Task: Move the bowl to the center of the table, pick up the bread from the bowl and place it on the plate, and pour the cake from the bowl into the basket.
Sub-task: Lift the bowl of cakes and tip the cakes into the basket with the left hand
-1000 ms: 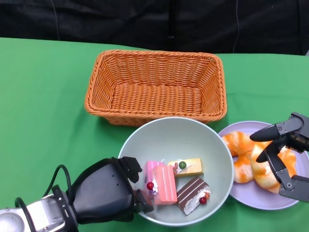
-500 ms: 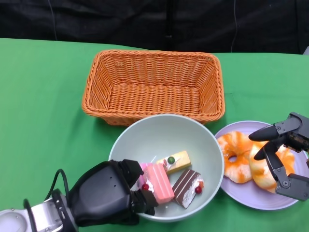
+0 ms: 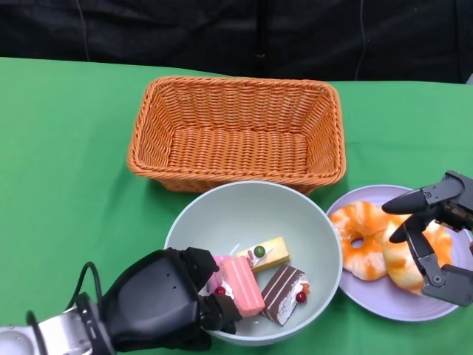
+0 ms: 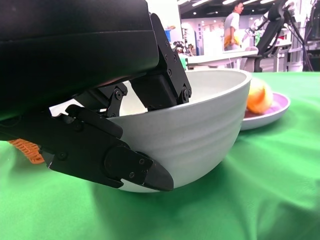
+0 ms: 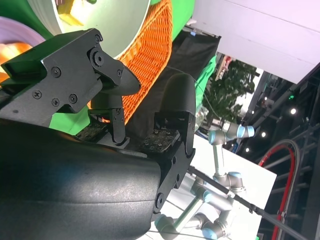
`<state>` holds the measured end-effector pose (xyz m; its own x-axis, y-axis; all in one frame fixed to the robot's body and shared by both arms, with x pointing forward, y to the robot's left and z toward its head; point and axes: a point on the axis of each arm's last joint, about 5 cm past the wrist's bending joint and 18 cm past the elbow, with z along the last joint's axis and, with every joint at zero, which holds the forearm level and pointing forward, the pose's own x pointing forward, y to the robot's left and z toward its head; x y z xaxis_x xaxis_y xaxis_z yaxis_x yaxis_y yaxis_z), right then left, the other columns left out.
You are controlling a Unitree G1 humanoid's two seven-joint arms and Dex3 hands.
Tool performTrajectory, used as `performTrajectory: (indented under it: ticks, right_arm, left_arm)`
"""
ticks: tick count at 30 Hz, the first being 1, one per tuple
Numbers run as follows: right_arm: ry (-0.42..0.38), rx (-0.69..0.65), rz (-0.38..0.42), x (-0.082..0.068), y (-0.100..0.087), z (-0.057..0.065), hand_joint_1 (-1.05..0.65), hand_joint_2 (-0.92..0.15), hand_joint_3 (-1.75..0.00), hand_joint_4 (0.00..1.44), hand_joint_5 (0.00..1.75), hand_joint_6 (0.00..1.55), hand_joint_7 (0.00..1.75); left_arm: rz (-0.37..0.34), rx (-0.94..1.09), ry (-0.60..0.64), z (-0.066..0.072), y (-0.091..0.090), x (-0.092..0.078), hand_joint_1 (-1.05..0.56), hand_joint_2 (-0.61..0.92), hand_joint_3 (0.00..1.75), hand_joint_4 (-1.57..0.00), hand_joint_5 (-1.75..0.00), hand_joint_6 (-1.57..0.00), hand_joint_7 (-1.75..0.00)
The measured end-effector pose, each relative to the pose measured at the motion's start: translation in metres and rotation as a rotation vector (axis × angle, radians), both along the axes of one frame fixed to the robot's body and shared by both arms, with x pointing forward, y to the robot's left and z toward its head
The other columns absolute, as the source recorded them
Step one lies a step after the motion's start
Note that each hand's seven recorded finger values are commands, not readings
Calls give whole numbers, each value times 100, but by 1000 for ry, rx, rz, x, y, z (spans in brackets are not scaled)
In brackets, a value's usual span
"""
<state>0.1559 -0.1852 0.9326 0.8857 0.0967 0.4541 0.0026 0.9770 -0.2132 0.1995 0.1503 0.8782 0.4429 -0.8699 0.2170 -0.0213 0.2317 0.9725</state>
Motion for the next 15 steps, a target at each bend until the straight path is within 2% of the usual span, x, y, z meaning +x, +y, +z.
performTrajectory:
  ticks: [1, 2, 5, 7, 9, 11, 15]
  right_arm:
    - [-4, 3, -5, 0, 0, 0, 6, -46, -121, 76, 129, 74, 97]
    - [-4, 8, -13, 0, 0, 0, 6, -45, -121, 76, 129, 74, 97]
    - [4, 16, -22, 1, 0, -2, 6, -45, -121, 76, 129, 74, 97]
    - [5, 19, -21, 2, 0, -2, 6, -46, -120, 76, 129, 75, 97]
    - [8, 23, -25, 2, 1, -3, 5, -46, -119, 77, 129, 75, 97]
    - [16, 29, -36, 2, 0, -5, 5, -47, -118, 77, 129, 75, 96]
    - [18, 28, -36, 3, 0, -6, 5, -47, -117, 77, 128, 74, 96]
  left_arm:
    - [5, -12, 7, 4, 3, -3, -30, 65, 74, -97, -175, -77, -169]
    - [13, -30, 13, 8, 5, -6, -30, 63, 79, -97, -175, -76, -172]
    - [16, -83, 5, 21, 10, -10, -30, 61, 85, -97, -175, -75, -174]
    - [22, -90, 7, 25, 10, -11, -28, 57, 92, -97, -175, -76, -175]
    - [43, -118, 47, 28, 12, -15, -22, 41, 123, -99, -175, -76, -175]
    - [49, -182, 80, 33, 10, -20, -21, 38, 129, -99, -175, -77, -175]
    - [59, -212, 92, 39, 9, -21, -20, 35, 132, -99, -175, -76, -175]
